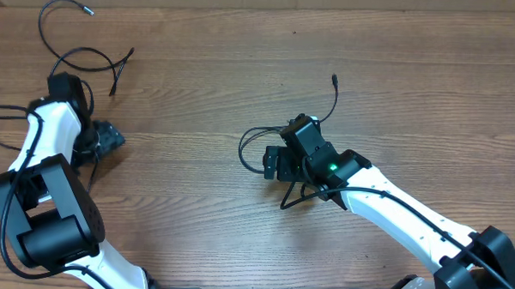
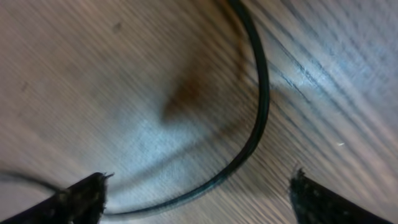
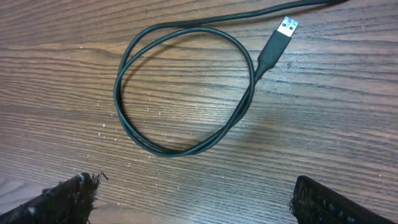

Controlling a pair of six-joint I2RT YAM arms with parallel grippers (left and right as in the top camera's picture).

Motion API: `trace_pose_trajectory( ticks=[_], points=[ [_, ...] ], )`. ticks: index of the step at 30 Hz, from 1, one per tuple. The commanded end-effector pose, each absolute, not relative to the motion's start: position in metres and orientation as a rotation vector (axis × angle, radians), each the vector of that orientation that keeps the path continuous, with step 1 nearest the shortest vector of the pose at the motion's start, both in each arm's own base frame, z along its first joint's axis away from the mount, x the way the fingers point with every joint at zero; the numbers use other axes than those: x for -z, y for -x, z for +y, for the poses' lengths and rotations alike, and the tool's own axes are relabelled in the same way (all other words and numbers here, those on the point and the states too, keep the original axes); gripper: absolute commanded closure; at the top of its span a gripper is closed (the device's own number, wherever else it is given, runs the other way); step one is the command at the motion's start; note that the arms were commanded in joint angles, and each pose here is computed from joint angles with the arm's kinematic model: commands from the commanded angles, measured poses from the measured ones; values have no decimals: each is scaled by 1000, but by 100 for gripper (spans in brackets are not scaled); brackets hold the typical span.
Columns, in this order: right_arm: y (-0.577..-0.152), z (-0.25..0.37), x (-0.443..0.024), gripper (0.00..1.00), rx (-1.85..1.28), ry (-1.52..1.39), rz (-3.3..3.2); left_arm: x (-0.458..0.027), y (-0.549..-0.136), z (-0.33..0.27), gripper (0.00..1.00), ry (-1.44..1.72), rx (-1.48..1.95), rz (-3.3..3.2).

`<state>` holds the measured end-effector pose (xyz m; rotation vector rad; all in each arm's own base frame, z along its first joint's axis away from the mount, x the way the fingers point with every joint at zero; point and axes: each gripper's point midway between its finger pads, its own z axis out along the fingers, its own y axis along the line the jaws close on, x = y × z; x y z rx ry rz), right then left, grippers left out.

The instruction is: Untangle cables

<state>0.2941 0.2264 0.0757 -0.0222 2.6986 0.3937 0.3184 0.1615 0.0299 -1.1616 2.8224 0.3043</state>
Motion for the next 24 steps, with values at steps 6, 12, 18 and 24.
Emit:
trace_pose_trajectory(
  ticks=[6, 12, 18, 24],
  points=[
    [-295, 228, -73, 0, -390, 27, 2700, -13, -310, 173, 92, 945, -346, 2886],
    [-295, 229, -73, 0, -390, 27, 2700, -46, -325, 200, 96, 1024, -275, 2806],
    [-296, 229, -74, 0, -393, 27, 2697, -119, -362, 219, 96, 1038, -109, 2648],
    [-295, 228, -73, 0, -388, 26, 2704, -183, -357, 279, 96, 1251, -269, 2398]
  ],
)
